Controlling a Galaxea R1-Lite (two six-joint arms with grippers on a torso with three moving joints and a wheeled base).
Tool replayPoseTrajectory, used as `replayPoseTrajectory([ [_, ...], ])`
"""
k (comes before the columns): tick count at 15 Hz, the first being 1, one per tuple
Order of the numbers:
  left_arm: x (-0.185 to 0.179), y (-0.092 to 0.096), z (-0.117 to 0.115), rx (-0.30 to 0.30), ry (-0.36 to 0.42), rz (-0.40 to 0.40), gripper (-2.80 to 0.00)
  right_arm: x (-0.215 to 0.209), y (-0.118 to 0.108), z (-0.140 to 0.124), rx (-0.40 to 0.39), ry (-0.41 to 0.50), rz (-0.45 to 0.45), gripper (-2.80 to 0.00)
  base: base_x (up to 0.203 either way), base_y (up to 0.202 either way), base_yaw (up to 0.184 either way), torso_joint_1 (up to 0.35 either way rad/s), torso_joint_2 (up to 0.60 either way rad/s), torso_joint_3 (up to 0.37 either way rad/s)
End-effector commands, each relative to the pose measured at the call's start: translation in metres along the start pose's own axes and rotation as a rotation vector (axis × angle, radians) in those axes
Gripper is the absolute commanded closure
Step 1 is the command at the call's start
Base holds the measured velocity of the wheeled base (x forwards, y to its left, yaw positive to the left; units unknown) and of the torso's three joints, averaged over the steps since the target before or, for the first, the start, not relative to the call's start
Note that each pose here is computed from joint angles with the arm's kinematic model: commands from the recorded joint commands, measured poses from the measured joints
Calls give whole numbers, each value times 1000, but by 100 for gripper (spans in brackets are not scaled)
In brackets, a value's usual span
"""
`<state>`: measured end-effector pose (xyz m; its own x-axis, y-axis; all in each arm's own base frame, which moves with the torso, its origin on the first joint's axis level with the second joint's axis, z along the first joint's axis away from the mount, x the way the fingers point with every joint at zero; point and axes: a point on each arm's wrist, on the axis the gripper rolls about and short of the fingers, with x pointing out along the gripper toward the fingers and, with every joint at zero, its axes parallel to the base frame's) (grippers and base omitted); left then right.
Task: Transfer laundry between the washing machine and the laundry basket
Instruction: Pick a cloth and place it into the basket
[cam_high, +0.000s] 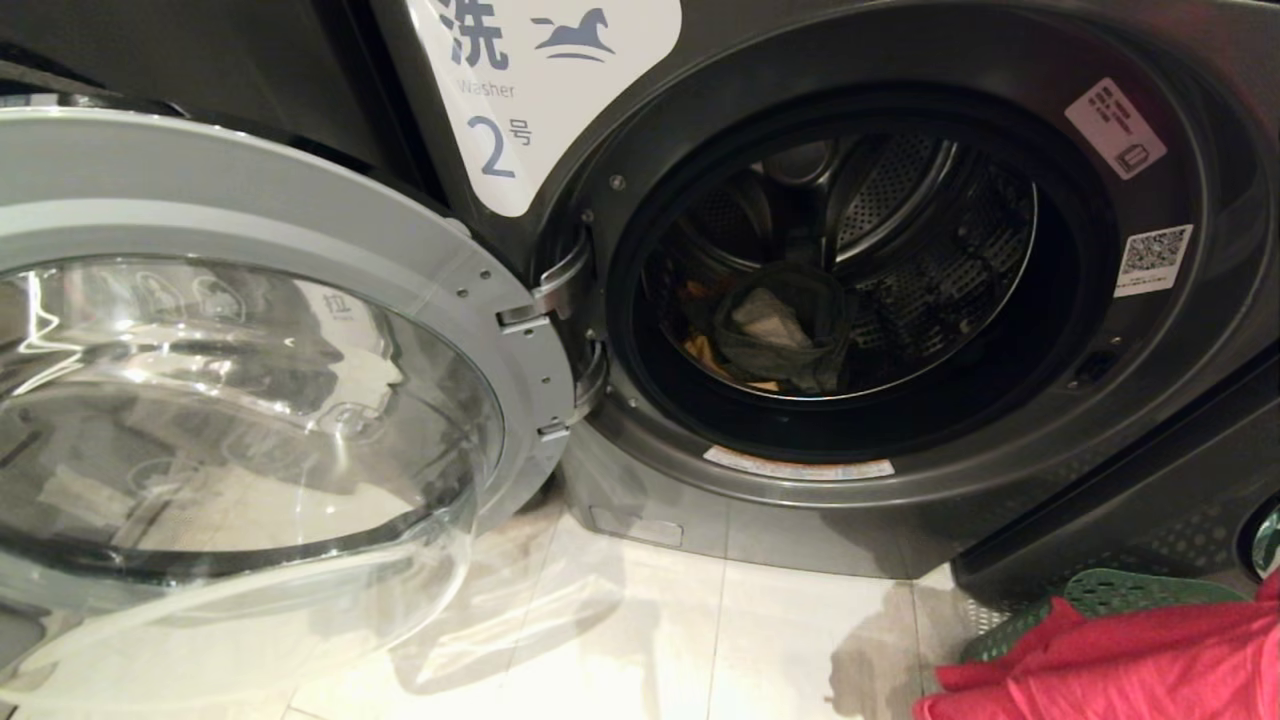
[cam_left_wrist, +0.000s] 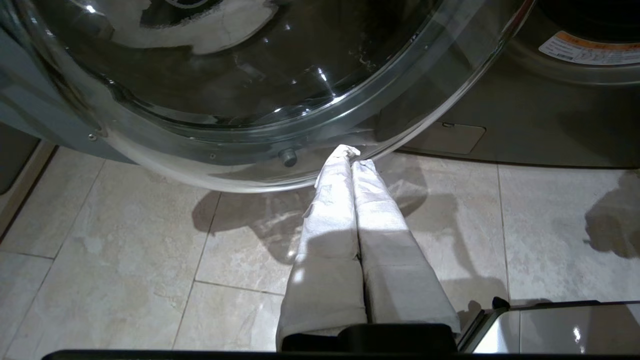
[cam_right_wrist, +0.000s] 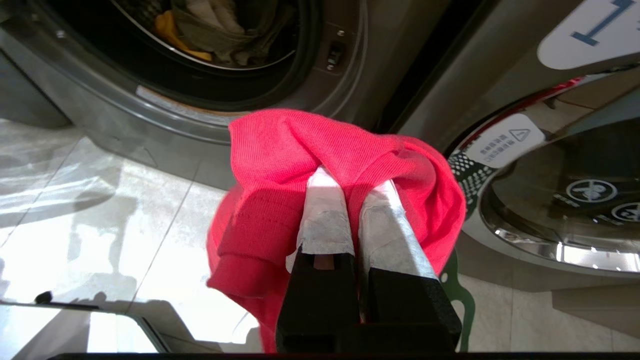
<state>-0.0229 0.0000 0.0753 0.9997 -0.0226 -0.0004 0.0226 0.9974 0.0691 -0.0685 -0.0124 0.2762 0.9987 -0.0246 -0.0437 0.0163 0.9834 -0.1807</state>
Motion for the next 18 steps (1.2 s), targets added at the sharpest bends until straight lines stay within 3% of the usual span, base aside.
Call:
replayPoseTrajectory([
  [1, 0, 0, 0, 1, 0, 1, 0, 2, 0, 0, -3, 9, 2, 0, 0, 0, 0, 0, 0, 0],
  [18, 0, 0, 0, 1, -2, 1, 0, 1, 0, 2, -4, 2, -6, 0, 1, 7, -164, 2, 2, 3],
])
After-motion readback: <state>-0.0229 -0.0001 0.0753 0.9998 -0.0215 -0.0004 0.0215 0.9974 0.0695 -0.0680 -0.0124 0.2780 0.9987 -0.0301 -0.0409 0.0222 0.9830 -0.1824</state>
